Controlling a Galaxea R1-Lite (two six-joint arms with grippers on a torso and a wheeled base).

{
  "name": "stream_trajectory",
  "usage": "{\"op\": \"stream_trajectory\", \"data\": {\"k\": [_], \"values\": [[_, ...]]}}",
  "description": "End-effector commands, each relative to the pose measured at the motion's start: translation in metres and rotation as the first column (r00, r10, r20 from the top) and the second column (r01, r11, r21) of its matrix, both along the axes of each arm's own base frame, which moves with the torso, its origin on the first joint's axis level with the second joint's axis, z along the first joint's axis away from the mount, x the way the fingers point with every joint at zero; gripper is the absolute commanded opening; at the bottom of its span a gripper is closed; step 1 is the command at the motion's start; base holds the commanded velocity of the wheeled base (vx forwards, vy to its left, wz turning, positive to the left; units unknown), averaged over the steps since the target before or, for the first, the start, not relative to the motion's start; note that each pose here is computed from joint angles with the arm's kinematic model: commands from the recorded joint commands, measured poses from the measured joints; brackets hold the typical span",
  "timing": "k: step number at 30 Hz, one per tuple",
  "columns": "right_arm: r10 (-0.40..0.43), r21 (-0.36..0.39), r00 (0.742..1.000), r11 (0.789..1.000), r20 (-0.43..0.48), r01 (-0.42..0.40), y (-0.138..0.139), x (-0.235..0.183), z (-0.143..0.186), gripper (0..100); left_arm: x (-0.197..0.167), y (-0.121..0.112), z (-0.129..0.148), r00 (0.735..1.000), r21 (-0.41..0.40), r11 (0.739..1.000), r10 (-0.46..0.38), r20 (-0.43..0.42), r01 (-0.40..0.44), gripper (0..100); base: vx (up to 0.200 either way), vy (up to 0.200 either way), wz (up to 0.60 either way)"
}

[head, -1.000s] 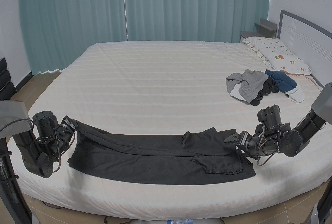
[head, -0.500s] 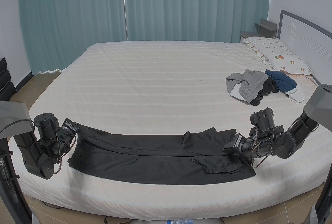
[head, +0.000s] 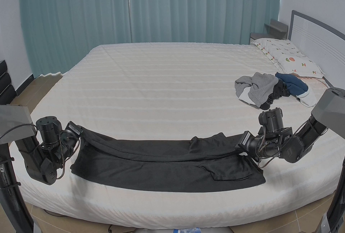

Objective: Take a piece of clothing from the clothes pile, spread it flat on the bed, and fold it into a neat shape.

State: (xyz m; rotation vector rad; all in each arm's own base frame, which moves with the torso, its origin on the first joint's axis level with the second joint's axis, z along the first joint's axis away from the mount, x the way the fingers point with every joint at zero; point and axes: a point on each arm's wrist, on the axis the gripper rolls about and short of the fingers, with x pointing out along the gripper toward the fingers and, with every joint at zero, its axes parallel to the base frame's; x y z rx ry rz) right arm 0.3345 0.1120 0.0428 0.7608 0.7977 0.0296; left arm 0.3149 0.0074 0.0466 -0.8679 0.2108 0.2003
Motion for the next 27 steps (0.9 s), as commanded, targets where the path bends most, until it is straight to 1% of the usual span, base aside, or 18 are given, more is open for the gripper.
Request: {"op": "stream_trajectory", "data": {"k": [1, 2, 4, 5, 6, 7, 8, 10, 12, 15, 16, 18, 20, 21, 22, 23, 24, 27], "values": [[-0.016, 0.019, 0.999, 1.000, 0.046, 0.015, -0.002, 0.005, 0.007, 0, 0.007, 0.002, 0.006, 0.999, 0.000, 1.000, 0.006, 0.036, -0.006, 0, 0.000, 0.000, 0.00], [-0.020, 0.022, 0.998, 1.000, 0.051, 0.019, -0.002, 0.006, 0.007, 0, 0.008, 0.002, 0.006, 0.999, 0.000, 1.000, 0.008, 0.039, -0.008, 0, 0.000, 0.000, 0.00], [-0.060, 0.073, 0.990, 0.996, 0.130, 0.051, -0.002, 0.013, 0.011, 0, 0.017, 0.004, 0.012, 0.997, -0.005, 1.000, 0.014, 0.082, -0.014, 0, 0.000, 0.000, 0.00], [-0.075, 0.085, 0.986, 0.994, 0.150, 0.062, -0.001, 0.014, 0.012, 0, 0.020, 0.005, 0.015, 0.995, -0.006, 1.000, 0.017, 0.096, -0.017, 0, 0.000, 0.000, 0.00], [-0.075, 0.085, 0.986, 0.994, 0.150, 0.062, -0.001, 0.014, 0.012, 0, 0.020, 0.005, 0.015, 0.995, -0.006, 1.000, 0.017, 0.096, -0.017, 0, 0.000, 0.000, 0.00], [-0.115, 0.105, 0.974, 0.990, 0.193, 0.095, -0.001, 0.018, 0.012, 0, 0.025, 0.008, 0.017, 0.993, -0.020, 0.999, 0.032, 0.117, -0.030, 0, 0.000, 0.000, 0.00], [-0.139, 0.115, 0.961, 0.987, 0.239, 0.114, 0.000, 0.022, 0.012, 0, 0.025, 0.010, 0.017, 0.992, -0.036, 0.999, 0.044, 0.120, -0.040, 0, 0.000, 0.000, 0.00], [-0.154, 0.122, 0.949, 0.985, 0.275, 0.124, -0.001, 0.022, 0.012, 0, 0.024, 0.011, 0.016, 0.992, -0.045, 0.998, 0.049, 0.115, -0.044, 0, 0.000, 0.000, 0.00], [-0.147, 0.109, 0.953, 0.987, 0.265, 0.122, -0.003, 0.018, 0.010, 0, 0.022, 0.013, 0.011, 0.994, -0.043, 0.998, 0.056, 0.096, -0.052, 0, 0.000, 0.000, 0.00], [-0.121, 0.058, 0.966, 0.992, 0.228, 0.110, -0.005, 0.010, 0.002, 0, 0.016, 0.013, 0.004, 0.997, -0.029, 0.998, 0.050, 0.055, -0.048, 0, 0.000, 0.000, 0.00], [-0.098, 0.018, 0.973, 0.995, 0.208, 0.097, -0.006, 0.005, -0.001, 0, 0.011, 0.013, 0.000, 0.999, -0.011, 0.999, 0.037, 0.029, -0.036, 0, 0.000, 0.000, 0.00], [-0.074, -0.022, 0.979, 0.997, 0.190, 0.080, -0.009, 0.000, -0.003, 0, 0.006, 0.012, -0.006, 1.000, 0.046, 0.999, 0.005, -0.014, -0.004, 0, 0.000, 0.000, 0.00], [-0.050, -0.057, 0.985, 0.997, 0.166, 0.061, -0.010, -0.007, -0.005, 0, -0.004, 0.013, -0.016, 0.997, 0.107, 0.994, -0.023, -0.075, 0.031, 0, 0.000, 0.000, 0.00], [-0.050, -0.057, 0.985, 0.997, 0.166, 0.061, -0.010, -0.007, -0.005, 0, -0.004, 0.013, -0.016, 0.997, 0.107, 0.994, -0.023, -0.075, 0.031, 0, 0.000, 0.000, 0.00], [-0.017, -0.098, 0.990, 0.995, 0.142, 0.031, -0.009, -0.014, -0.009, 0, -0.007, 0.014, -0.023, 0.993, 0.127, 0.991, -0.034, -0.110, 0.048, 0, 0.000, 0.000, 0.00], [-0.010, -0.109, 0.990, 0.994, 0.139, 0.025, -0.009, -0.014, -0.009, 0, -0.007, 0.014, -0.025, 0.993, 0.129, 0.990, -0.036, -0.116, 0.051, 0, 0.000, 0.000, 0.00], [0.017, -0.132, 0.992, 0.991, 0.126, -0.001, -0.007, -0.017, -0.011, 0, -0.007, 0.014, -0.031, 0.989, 0.143, 0.988, -0.038, -0.143, 0.059, 0, 0.000, 0.000, 0.00], [0.044, -0.151, 0.994, 0.988, 0.100, -0.028, -0.002, -0.022, -0.018, 0, -0.013, 0.017, -0.039, 0.978, 0.210, 0.974, -0.048, -0.202, 0.091, 0, 0.000, 0.000, 0.00]]}}
